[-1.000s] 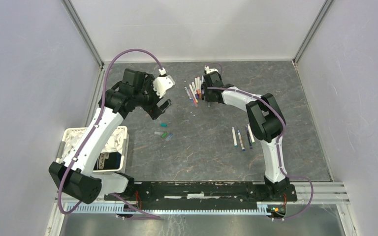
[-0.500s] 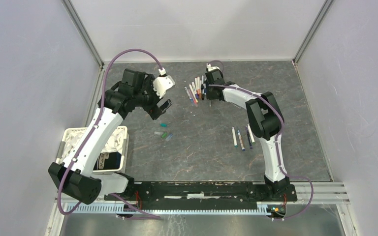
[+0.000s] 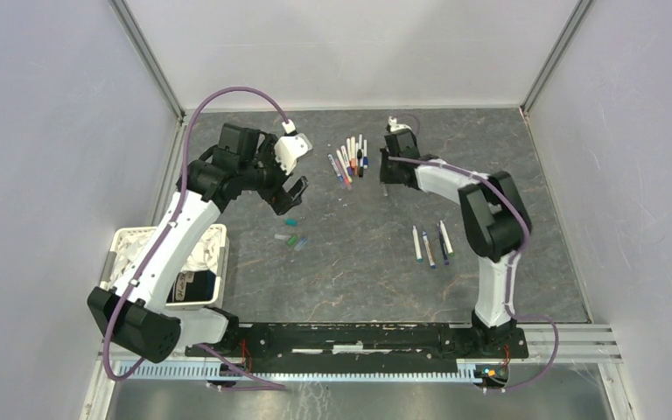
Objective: Open the pen caps
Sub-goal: Pick up the pen from the center of the board.
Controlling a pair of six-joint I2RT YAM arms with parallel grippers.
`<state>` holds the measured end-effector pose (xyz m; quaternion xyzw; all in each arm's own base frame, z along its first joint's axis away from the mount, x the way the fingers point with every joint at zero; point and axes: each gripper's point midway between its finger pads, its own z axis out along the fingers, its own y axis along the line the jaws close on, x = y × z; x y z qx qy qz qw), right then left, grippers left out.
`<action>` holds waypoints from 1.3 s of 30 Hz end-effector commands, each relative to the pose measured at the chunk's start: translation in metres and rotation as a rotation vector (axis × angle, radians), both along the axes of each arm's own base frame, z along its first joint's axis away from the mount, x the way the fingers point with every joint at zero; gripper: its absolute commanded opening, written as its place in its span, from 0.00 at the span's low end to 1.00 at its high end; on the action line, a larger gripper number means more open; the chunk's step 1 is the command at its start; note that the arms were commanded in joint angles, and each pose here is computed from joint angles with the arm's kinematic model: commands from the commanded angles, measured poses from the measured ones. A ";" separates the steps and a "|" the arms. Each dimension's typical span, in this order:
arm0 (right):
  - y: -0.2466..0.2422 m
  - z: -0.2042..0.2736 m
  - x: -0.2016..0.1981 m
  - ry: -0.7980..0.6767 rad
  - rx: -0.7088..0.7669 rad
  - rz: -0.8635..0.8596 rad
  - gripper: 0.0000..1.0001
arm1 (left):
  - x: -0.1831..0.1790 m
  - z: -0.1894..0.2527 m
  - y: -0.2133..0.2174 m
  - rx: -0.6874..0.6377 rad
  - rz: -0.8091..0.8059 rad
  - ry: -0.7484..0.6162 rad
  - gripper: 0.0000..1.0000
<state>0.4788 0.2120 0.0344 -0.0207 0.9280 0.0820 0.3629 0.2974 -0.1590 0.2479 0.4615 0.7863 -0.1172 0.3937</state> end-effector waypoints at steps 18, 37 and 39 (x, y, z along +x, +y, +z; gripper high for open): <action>0.094 0.281 -0.192 -0.650 0.928 0.063 0.00 | -0.046 0.020 -0.078 -0.471 -0.200 0.299 1.00; 0.140 0.307 -0.224 -0.658 1.033 0.153 0.00 | -0.062 0.023 -0.087 -0.547 -0.272 0.349 0.71; 0.140 0.308 -0.225 -0.661 1.031 0.154 0.00 | -0.061 0.020 -0.086 -0.540 -0.266 0.349 0.60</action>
